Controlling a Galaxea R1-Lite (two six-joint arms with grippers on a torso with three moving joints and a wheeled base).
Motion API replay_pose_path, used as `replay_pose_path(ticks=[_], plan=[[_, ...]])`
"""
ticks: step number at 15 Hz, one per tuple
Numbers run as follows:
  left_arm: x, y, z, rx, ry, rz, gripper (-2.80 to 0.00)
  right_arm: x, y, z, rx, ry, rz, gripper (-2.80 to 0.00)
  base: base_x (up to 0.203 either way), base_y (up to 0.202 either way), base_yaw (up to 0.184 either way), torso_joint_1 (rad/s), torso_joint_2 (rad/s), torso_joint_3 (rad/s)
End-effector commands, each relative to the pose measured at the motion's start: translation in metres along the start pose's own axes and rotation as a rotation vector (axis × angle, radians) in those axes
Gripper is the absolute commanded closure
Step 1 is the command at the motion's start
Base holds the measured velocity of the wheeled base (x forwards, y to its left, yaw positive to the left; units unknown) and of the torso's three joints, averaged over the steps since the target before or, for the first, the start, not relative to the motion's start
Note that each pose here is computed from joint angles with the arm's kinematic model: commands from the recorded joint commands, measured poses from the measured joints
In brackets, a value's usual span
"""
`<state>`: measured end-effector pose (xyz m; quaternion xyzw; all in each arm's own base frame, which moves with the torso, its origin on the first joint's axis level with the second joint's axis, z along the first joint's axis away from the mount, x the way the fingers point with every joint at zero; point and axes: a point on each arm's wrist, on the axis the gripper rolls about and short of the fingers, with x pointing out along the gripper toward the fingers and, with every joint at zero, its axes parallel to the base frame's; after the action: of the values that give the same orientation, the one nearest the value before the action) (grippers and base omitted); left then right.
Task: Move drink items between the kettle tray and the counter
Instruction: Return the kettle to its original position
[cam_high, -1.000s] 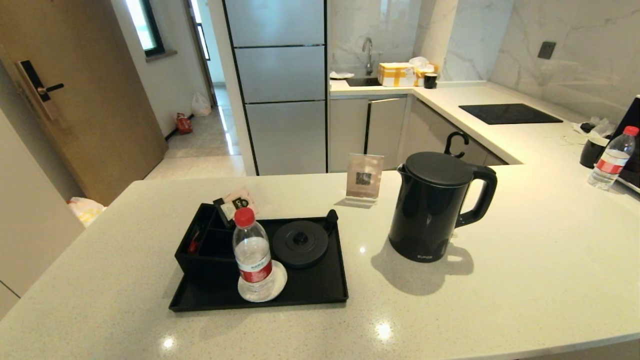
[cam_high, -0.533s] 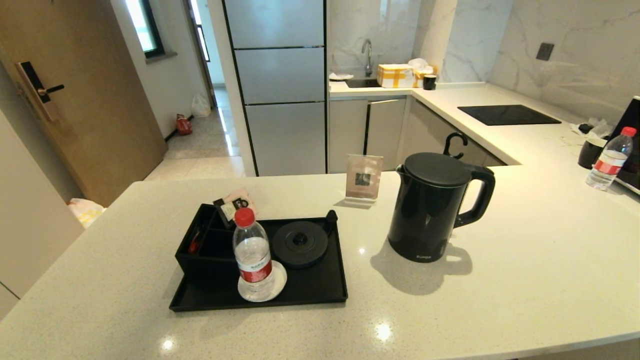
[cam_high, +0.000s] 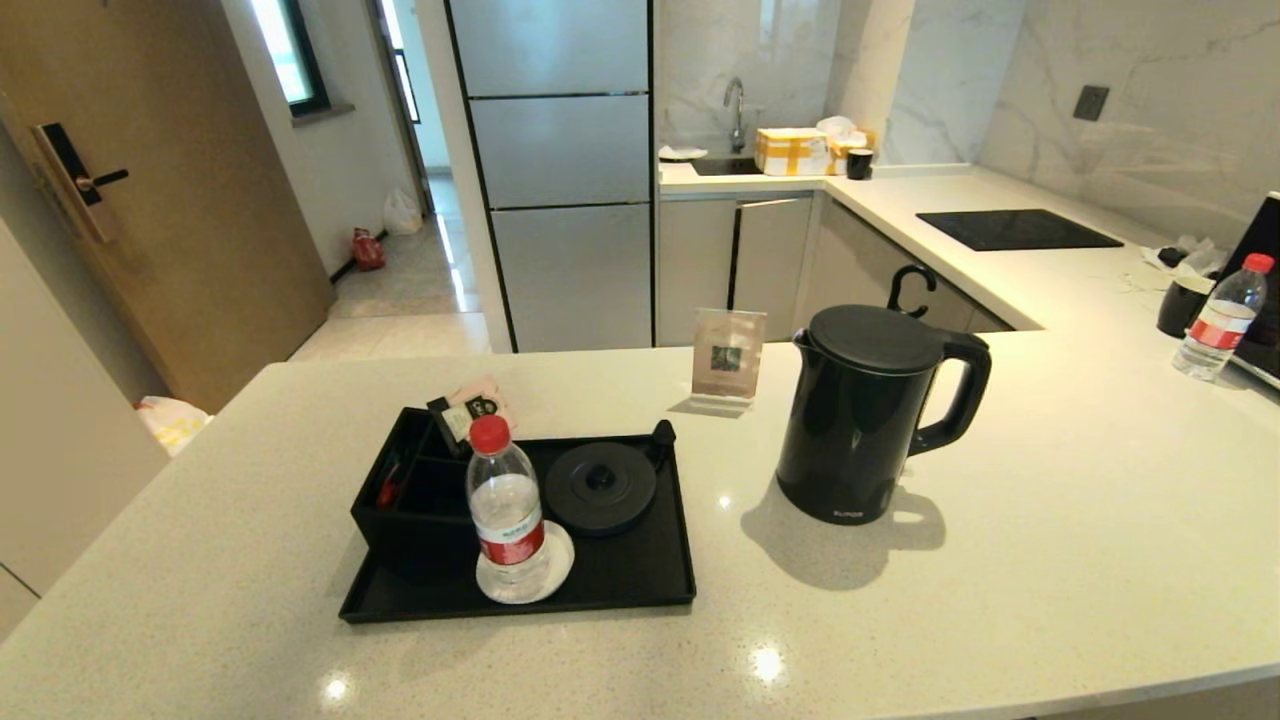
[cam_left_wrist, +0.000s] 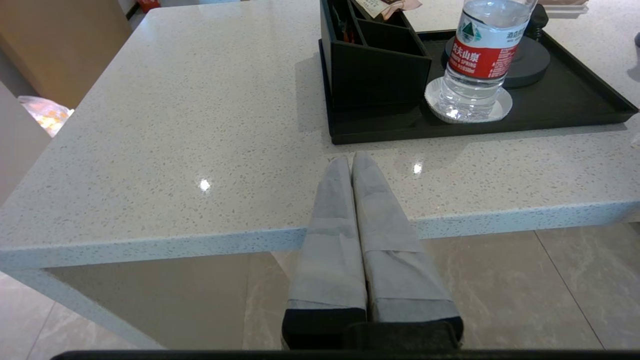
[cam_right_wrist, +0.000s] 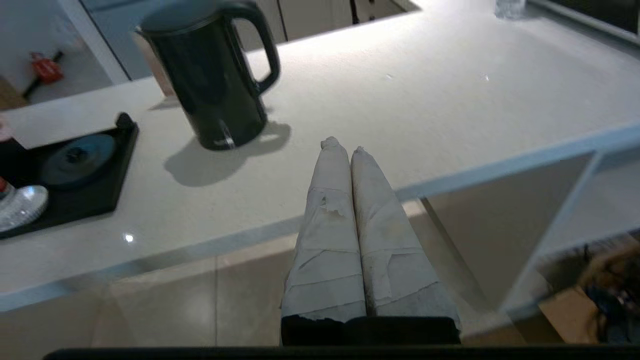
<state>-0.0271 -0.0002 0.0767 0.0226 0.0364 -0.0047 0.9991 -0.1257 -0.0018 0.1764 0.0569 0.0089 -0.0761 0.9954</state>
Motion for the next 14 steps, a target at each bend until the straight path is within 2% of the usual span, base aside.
replay_pose_path(ticks=[1,2,5,7,8,9,10,12,14], plan=[[0.0,0.0,0.0,0.0,-0.001,0.001,0.0,0.008,0.001,-0.004,0.001,-0.025,0.009,0.0,0.0,0.0,0.0,0.0,0.0,0.0],[0.0,0.0,0.0,0.0,0.001,0.001,0.0,0.02,0.002,-0.007,-0.003,-0.05,0.013,0.0,0.0,0.0,0.0,0.0,0.0,0.0],[0.0,0.0,0.0,0.0,0.0,0.0,0.0,0.071,0.006,-0.04,-0.04,-0.117,0.022,0.0,0.0,0.0,0.0,0.0,0.0,0.0],[0.0,0.0,0.0,0.0,0.001,0.001,0.0,0.094,0.006,-0.066,-0.109,-0.197,0.024,0.0,0.0,0.0,0.0,0.0,0.0,0.0],[0.0,0.0,0.0,0.0,0.001,0.001,0.0,0.099,0.006,-0.071,-0.146,-0.263,0.023,0.0,0.0,0.0,0.0,0.0,0.0,0.0],[0.0,0.0,0.0,0.0,0.001,0.001,0.0,0.1,0.006,-0.073,-0.182,-0.291,0.02,0.0,0.0,0.0,0.0,0.0,0.0,0.0],[0.0,0.0,0.0,0.0,0.0,0.001,0.0,0.1,0.006,-0.074,-0.19,-0.268,0.035,0.0,0.0,0.0,0.0,0.0,0.0,0.0],[0.0,0.0,0.0,0.0,-0.001,0.002,0.0,0.103,0.007,-0.092,-0.223,-0.077,0.13,0.0,0.0,0.0,0.0,0.0,0.0,0.0],[0.0,0.0,0.0,0.0,0.0,0.0,0.0,0.102,0.007,-0.093,-0.235,-0.053,0.151,0.0,0.0,0.0,0.0,0.0,0.0,0.0]])
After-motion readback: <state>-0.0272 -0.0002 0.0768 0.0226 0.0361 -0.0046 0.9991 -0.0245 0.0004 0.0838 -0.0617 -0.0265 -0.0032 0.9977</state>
